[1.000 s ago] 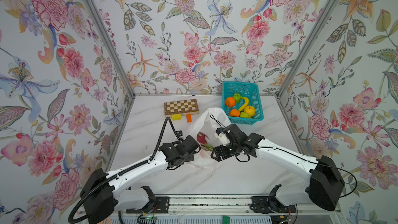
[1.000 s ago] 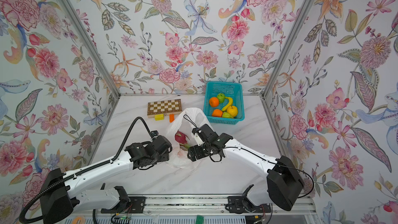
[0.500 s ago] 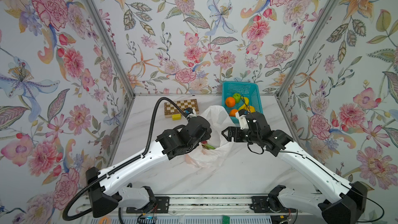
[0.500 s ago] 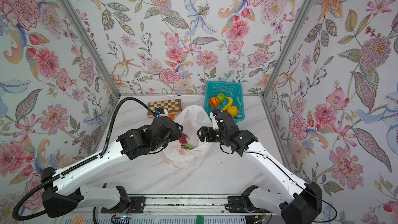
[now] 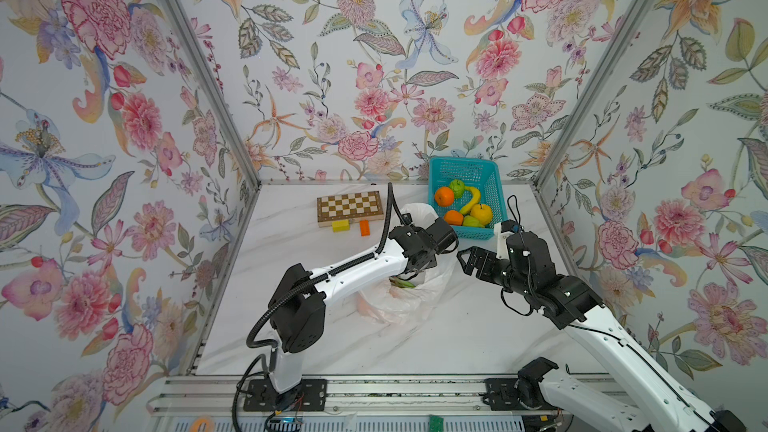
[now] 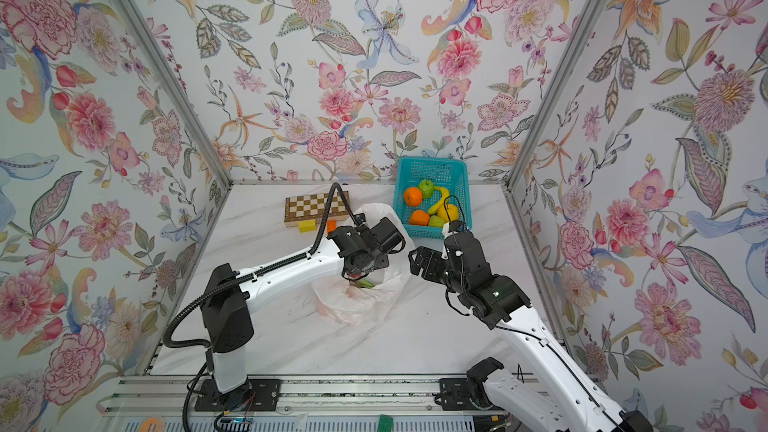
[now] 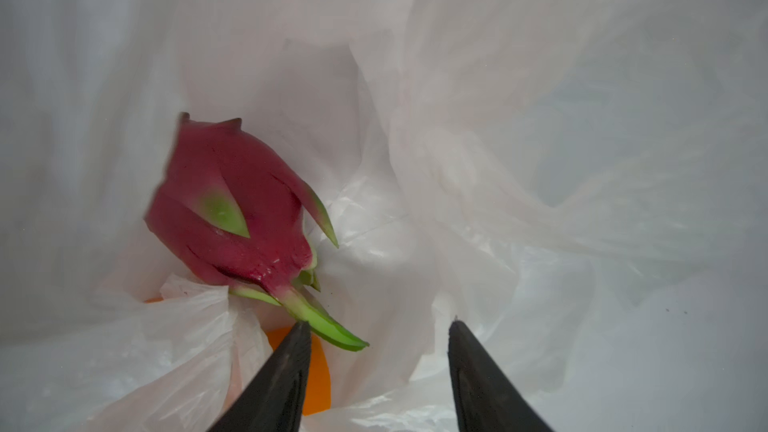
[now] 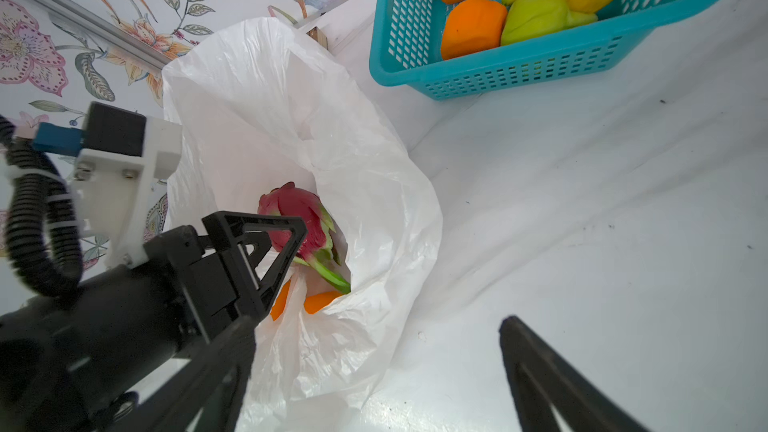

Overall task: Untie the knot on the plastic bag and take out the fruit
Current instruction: 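Grasp the pink dragon fruit in the bag with the left gripper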

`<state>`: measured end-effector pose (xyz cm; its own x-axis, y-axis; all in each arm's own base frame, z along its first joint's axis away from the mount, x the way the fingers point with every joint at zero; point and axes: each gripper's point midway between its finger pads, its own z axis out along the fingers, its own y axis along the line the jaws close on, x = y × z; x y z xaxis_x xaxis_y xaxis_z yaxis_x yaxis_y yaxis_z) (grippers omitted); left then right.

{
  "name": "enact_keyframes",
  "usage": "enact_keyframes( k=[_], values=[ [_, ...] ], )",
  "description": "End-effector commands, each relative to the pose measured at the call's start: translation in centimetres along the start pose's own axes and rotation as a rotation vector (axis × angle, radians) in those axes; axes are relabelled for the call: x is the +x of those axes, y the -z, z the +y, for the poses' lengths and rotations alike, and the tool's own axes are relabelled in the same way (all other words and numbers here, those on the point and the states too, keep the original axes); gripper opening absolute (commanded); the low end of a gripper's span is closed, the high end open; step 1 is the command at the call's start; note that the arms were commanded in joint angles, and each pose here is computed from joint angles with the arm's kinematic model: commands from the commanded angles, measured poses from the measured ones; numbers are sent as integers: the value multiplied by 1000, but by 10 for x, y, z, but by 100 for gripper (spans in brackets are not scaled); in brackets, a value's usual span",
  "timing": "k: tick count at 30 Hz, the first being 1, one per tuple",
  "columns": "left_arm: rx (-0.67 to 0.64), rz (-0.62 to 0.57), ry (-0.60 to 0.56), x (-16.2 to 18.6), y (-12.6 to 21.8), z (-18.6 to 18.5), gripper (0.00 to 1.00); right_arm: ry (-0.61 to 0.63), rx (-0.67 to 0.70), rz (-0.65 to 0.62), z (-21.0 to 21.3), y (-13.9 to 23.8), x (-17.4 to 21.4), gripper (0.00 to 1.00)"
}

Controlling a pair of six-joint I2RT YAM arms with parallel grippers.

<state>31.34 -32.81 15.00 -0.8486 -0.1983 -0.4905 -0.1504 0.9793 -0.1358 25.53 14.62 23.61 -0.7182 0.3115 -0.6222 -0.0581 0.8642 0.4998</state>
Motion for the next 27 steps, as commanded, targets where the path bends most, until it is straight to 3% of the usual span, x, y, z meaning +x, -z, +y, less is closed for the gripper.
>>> enact_keyframes(
  k=[1,6,9,14,27],
  values=[
    [-117,-38,-22,-22,-11,27,57,-16,36,-6,-11,4,4,93],
    [-212,-16,-17,-28,-25,57,73,-16,47,-4,-15,7,6,93],
    [-215,-8,-7,-20,-27,67,85,-19,51,-10,-17,8,6,93],
    [-201,10,30,-5,-34,79,99,-19,53,-10,-17,8,6,93],
    [-114,-2,71,-22,-61,77,99,-7,49,3,-12,3,3,93]
  ],
)
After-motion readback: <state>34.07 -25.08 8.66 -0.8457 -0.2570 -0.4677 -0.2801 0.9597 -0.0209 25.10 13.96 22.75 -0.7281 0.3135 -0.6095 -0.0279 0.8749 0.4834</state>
